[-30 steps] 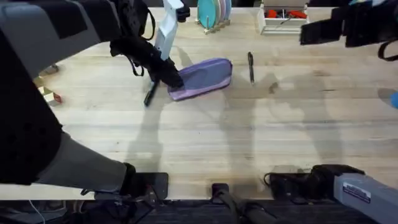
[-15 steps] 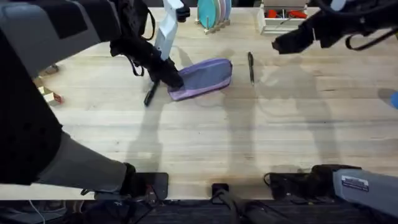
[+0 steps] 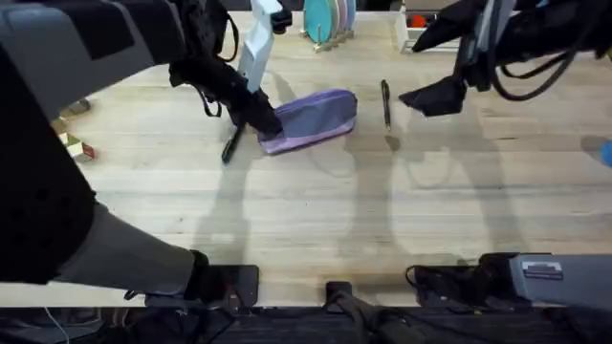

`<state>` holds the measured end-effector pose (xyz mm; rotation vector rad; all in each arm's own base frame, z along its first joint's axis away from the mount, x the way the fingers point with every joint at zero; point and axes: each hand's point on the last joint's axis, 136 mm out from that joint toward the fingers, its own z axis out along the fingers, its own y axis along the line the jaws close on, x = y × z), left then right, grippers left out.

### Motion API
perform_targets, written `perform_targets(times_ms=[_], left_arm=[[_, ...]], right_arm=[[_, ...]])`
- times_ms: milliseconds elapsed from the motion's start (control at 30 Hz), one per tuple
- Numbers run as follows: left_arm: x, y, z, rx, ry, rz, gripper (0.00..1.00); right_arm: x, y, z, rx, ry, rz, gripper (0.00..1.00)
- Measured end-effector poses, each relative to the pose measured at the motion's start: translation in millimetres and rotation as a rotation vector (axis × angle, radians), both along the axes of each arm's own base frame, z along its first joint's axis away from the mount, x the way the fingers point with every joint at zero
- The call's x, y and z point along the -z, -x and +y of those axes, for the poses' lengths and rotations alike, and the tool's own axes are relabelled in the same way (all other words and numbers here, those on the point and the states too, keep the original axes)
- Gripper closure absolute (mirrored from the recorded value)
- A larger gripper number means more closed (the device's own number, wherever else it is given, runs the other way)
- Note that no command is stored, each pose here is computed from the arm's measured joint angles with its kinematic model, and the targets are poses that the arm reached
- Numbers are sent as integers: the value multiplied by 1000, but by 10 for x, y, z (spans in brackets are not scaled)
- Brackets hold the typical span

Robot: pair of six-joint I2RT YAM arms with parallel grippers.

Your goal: Unzip the bag, pick up the pens from the table one at a time and place them inside, then zip the bag closed.

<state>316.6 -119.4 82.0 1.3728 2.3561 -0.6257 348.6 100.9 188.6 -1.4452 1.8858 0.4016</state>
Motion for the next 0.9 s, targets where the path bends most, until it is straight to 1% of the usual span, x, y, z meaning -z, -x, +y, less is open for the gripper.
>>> perform_targets(times_ms=[100,267,333,367,400,500,767,900], left_arm=[[0,0,0,0,0,0,959],[0,0,0,0,0,0,958],[0,0,0,0,0,0,958],[0,0,0,0,0,0,958],[0,0,0,0,0,0,957],[0,0,0,0,0,0,957],[0,0,0,0,0,0,957],[0,0,0,0,0,0,957]], right_arm=[[153,-50,26,-54,1,3,6],[314,-85,46,-91,2,20,5],[322,-106,58,-101,1,9,5],[292,-167,102,-117,2,-34,5],[281,-188,125,-124,3,-49,5],[259,-205,201,-148,2,-75,5],[259,-185,304,-181,2,-85,5],[353,-222,308,-182,1,-67,5]])
